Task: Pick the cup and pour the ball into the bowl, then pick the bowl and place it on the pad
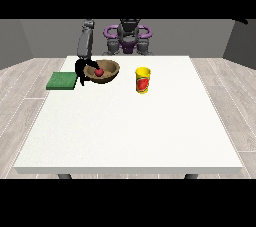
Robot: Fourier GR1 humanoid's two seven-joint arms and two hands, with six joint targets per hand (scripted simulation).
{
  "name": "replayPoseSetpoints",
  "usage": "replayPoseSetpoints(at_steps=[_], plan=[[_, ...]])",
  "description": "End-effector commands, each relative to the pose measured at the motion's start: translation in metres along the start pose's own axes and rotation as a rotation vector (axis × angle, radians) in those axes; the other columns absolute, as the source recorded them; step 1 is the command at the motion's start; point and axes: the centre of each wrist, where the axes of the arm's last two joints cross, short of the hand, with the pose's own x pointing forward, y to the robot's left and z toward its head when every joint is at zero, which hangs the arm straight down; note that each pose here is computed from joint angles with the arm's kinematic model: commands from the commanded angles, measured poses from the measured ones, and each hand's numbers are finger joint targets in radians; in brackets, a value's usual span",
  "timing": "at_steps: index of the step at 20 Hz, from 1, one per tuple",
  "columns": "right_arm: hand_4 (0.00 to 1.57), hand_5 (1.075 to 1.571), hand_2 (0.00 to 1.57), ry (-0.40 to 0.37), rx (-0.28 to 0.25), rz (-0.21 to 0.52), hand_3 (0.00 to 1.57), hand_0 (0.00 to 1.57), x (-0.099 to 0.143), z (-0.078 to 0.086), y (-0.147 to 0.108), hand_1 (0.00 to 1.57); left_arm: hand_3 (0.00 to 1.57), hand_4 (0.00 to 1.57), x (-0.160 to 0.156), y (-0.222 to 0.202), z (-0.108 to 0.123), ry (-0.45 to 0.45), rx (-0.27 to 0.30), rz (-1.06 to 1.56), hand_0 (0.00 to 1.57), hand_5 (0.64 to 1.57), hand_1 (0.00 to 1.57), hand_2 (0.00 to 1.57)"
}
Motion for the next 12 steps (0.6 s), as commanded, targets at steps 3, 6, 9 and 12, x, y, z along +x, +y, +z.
replayPoseSetpoints(at_steps=[3,6,9,12], plan=[[1.09,1.471,1.57,0.196,-0.102,0.078,1.57,1.57,-0.023,0.023,-0.020,1.57,0.00,0.55,0.018,0.008,-0.002,-0.052,-0.013,0.003,0.00,1.564,0.00,0.00],[1.07,1.491,1.57,0.195,-0.124,0.099,1.57,1.57,-0.003,0.005,-0.013,1.57,0.00,0.64,0.013,0.013,0.000,-0.018,-0.016,0.006,0.00,1.570,0.00,0.00],[1.06,1.501,1.57,0.233,-0.151,0.142,1.57,1.57,0.022,-0.007,-0.032,1.57,0.00,0.69,-0.002,0.017,0.006,0.047,-0.004,0.019,0.00,1.570,0.00,0.00],[1.05,1.533,1.57,0.245,-0.131,0.206,1.57,1.57,0.056,-0.026,-0.033,1.57,0.00,0.73,-0.019,0.025,0.015,0.081,0.053,0.002,0.00,1.569,0.00,0.00]])
